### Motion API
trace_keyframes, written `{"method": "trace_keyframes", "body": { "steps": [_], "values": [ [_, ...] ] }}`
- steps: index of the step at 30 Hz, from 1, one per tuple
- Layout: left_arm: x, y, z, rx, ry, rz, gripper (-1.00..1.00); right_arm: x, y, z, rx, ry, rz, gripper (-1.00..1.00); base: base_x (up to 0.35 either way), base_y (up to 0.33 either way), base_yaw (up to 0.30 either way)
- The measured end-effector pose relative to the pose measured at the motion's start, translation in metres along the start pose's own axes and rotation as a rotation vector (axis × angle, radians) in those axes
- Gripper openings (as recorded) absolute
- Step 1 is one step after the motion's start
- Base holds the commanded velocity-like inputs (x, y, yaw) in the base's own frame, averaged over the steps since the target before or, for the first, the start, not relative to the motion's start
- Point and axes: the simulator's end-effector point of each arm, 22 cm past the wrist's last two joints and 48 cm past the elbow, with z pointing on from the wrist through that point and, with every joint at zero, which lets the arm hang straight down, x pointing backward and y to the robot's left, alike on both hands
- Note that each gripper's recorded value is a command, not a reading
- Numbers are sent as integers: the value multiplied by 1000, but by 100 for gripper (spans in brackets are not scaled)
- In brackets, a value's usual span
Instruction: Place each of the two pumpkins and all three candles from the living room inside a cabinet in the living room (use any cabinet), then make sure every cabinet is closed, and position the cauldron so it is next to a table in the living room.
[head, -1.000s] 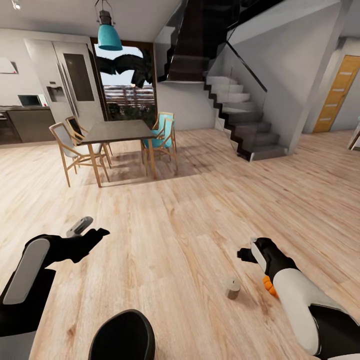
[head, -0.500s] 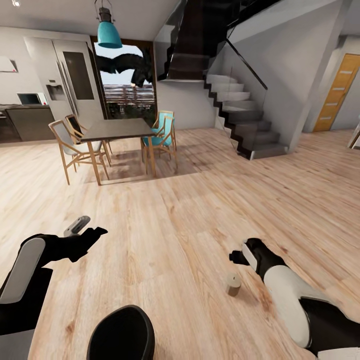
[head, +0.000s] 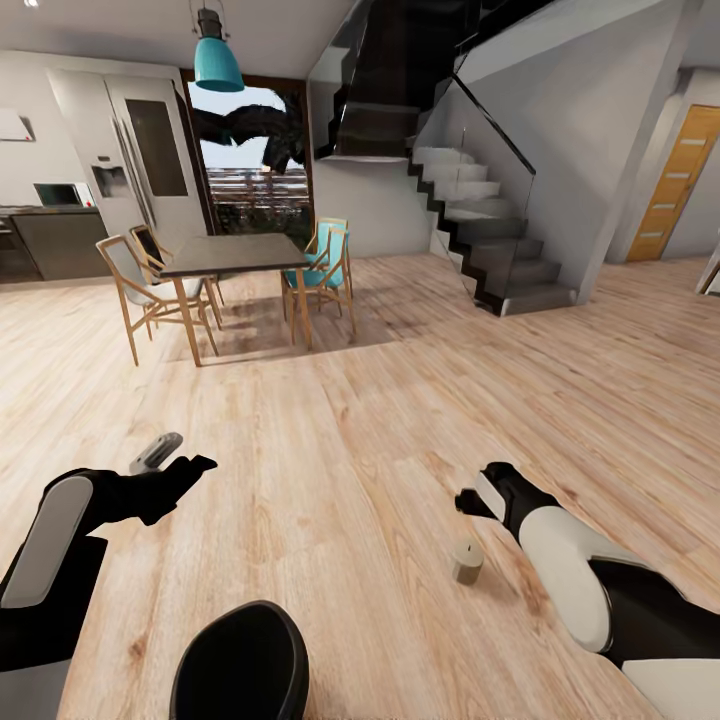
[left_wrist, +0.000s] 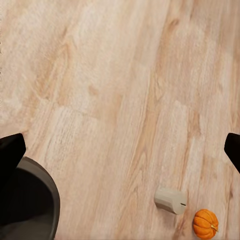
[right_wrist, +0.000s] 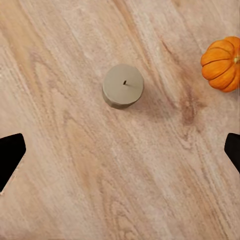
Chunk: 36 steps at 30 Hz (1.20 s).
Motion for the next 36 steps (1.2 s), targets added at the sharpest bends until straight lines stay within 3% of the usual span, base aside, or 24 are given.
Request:
{"method": "trace_keyframes", "body": {
  "steps": [2, 6, 9, 10, 13, 19, 24, 32, 36],
  "values": [
    [3, 3, 2, -2, 0, 4, 100, -10, -1, 3, 2, -57, 14, 100, 0, 0, 0],
    [9, 10, 8, -3, 2, 5, 100, -14, 0, 9, -1, -101, 27, 100, 0, 0, 0],
    [13, 13, 11, -1, 1, 5, 100, -44, 0, -3, -4, -158, 40, 100, 0, 0, 0],
    [14, 15, 12, -1, 0, 5, 100, -67, 1, -17, -8, -176, 41, 100, 0, 0, 0],
    [17, 19, 15, 2, -1, 4, 100, -90, 2, -39, -15, -133, 26, 100, 0, 0, 0],
    [25, 24, 22, 9, 0, 2, 100, -89, 8, -45, -32, -76, 16, 100, 0, 0, 0],
    [31, 30, 28, 16, 1, -4, 100, -82, 10, -38, -36, -68, 15, 100, 0, 0, 0],
    [49, 29, 35, 80, 44, -32, 100, -86, 7, -27, -42, -138, 37, 100, 0, 0, 0],
    [53, 33, 42, 75, 63, -39, 100, -78, 12, -12, -45, -130, 34, 100, 0, 0, 0]
  ]
}}
